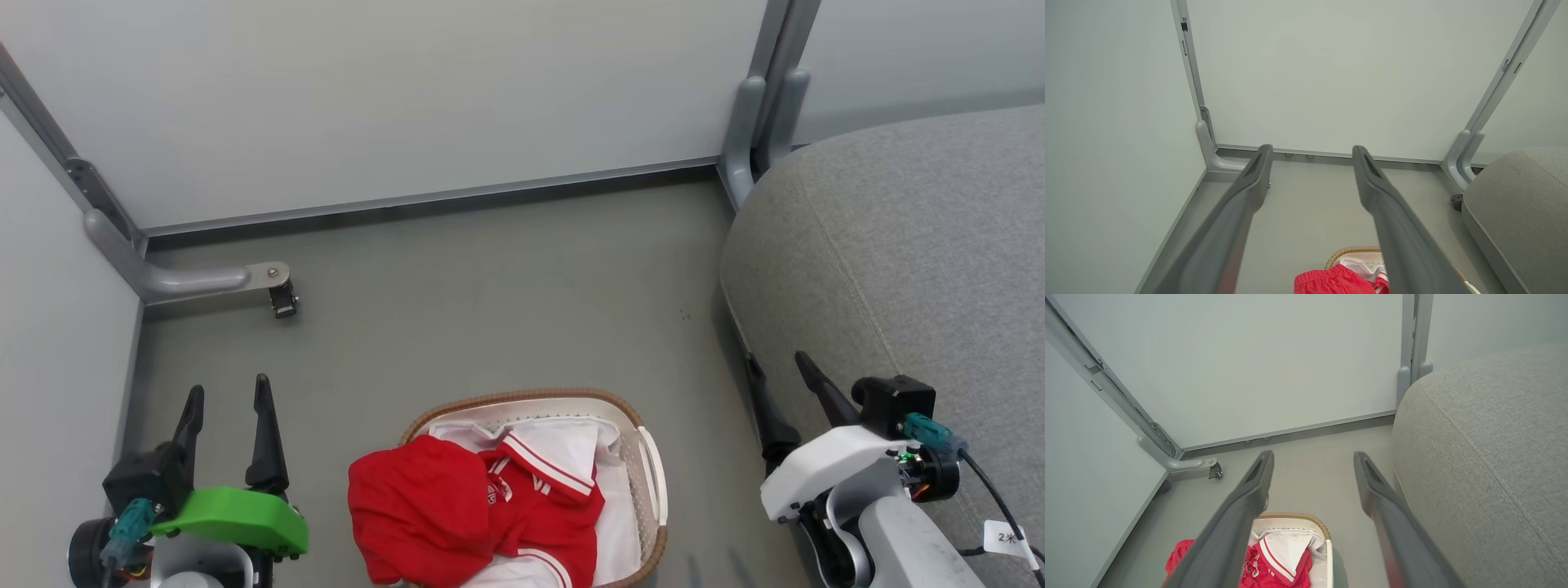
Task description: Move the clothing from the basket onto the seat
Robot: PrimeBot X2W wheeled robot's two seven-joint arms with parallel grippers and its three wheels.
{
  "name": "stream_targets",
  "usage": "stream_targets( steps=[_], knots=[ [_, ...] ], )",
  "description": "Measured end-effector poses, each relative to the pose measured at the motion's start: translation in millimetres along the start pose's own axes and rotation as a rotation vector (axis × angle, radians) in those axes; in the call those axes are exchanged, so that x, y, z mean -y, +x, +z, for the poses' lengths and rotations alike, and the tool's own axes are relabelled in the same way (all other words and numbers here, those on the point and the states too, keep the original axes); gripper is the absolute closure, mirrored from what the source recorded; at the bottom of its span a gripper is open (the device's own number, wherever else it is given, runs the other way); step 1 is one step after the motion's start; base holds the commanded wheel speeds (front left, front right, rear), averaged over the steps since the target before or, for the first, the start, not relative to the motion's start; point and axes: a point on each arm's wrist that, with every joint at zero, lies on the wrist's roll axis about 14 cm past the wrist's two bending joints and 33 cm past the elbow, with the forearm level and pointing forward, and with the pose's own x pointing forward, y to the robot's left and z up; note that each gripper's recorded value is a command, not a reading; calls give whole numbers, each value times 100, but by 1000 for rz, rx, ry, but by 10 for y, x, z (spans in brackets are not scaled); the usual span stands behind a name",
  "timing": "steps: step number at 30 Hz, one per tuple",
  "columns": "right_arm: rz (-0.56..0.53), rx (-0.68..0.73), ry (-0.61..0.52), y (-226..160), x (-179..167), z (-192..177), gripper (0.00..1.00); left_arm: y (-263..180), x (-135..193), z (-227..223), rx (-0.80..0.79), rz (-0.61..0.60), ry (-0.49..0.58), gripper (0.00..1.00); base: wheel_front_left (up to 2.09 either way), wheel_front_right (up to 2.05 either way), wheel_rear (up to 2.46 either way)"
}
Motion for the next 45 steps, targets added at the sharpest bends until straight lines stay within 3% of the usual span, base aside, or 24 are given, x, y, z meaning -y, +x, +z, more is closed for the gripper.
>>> stream_targets(
  steps=[22,34,45],
  knots=[
    [11,-3,-116,-15,-22,-82,0,-98,-52,-112,2,29,82,0,0,0,0],
    [52,20,-203,278,-42,-40,0,159,377,-557,-112,-135,102,0,0,0,0],
    [42,-43,-236,636,165,-322,0,389,1033,-1541,-389,-368,90,0,0,0,0]
  ],
)
